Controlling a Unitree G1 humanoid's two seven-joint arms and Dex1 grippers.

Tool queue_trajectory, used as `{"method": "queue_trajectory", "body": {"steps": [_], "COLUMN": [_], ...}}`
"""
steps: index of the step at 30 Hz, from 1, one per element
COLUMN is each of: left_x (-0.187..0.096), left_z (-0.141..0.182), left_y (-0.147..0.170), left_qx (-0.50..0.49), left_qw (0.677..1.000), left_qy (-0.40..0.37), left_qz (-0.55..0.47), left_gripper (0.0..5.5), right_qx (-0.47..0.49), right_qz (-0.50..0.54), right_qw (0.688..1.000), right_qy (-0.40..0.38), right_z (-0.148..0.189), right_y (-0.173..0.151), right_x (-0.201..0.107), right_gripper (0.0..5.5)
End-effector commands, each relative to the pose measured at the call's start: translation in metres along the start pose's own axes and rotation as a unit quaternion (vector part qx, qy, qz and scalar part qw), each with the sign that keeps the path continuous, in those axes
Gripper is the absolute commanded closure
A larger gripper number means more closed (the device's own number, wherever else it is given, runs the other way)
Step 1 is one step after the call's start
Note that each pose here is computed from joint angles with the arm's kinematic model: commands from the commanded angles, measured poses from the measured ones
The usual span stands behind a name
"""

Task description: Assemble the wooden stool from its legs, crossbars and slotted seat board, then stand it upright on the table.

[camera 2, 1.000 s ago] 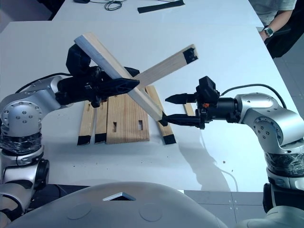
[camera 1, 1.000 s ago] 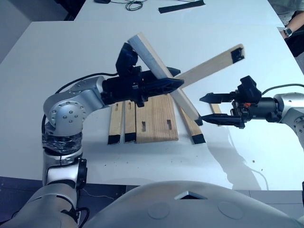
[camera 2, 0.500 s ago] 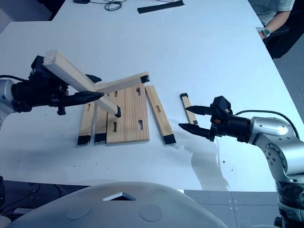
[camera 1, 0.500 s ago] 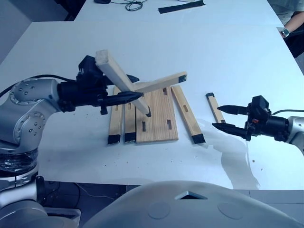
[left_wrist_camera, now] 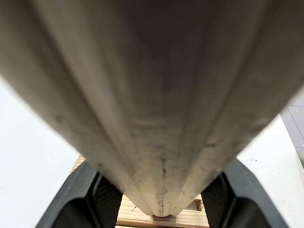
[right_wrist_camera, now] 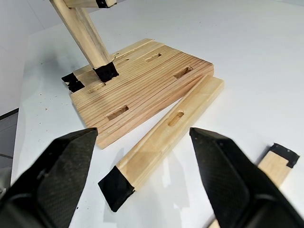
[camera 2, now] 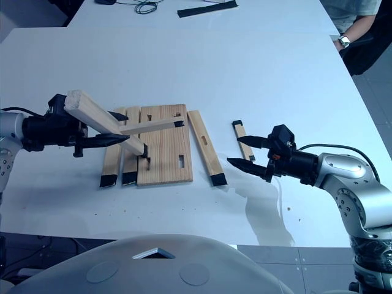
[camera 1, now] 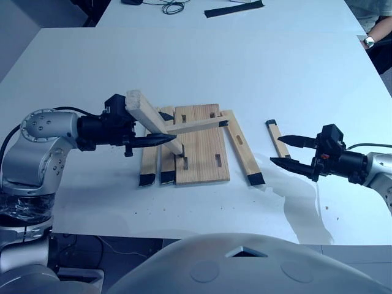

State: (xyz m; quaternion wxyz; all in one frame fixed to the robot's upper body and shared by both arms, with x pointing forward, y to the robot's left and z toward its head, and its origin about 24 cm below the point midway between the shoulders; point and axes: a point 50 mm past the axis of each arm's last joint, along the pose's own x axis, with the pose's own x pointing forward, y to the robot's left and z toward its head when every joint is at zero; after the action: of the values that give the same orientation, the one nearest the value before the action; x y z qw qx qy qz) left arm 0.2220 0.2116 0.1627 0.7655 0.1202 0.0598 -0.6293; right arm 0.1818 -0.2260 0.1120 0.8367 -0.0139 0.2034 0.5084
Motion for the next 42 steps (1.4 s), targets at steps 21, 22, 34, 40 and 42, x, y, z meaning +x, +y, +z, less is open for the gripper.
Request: {"method": "queue_trajectory", "body": {"steps": [21, 22, 34, 40, 42], "left_x": [-0.01, -0.011, -0.009, -0.009, -0.008], "left_z": [-0.011, -0.011, -0.011, -0.003, 0.001], "left_y": [-0.022, -0.023, -0.028, -0.027, -0.026], "left_qx": [-0.027, -0.028, -0.034, -0.032, -0.029], "left_qw": [0.997, 0.997, 0.998, 0.998, 0.999], "left_qy": [0.052, 0.055, 0.049, 0.037, 0.031], "left_qz": [-0.045, -0.047, -0.034, -0.032, -0.033], "left_gripper": [3.45, 3.45, 3.45, 3.45, 3.45], "right_qx": [-0.011, -0.01, -0.014, -0.015, -0.015], "right_qz": [-0.015, -0.017, -0.033, -0.034, -0.034], "right_qw": [1.0, 1.0, 0.999, 0.999, 0.999], "right_qy": [0.002, 0.002, 0.003, 0.004, 0.003], "right_z": [0.0, -0.001, -0.003, -0.002, -0.002], "right_y": [0.001, 0.001, 0.0, 0.0, 0.0], "right_x": [0.004, 0.004, 0.003, 0.003, 0.003], "right_gripper": [1.93, 1.93, 1.93, 1.93, 1.93]}}
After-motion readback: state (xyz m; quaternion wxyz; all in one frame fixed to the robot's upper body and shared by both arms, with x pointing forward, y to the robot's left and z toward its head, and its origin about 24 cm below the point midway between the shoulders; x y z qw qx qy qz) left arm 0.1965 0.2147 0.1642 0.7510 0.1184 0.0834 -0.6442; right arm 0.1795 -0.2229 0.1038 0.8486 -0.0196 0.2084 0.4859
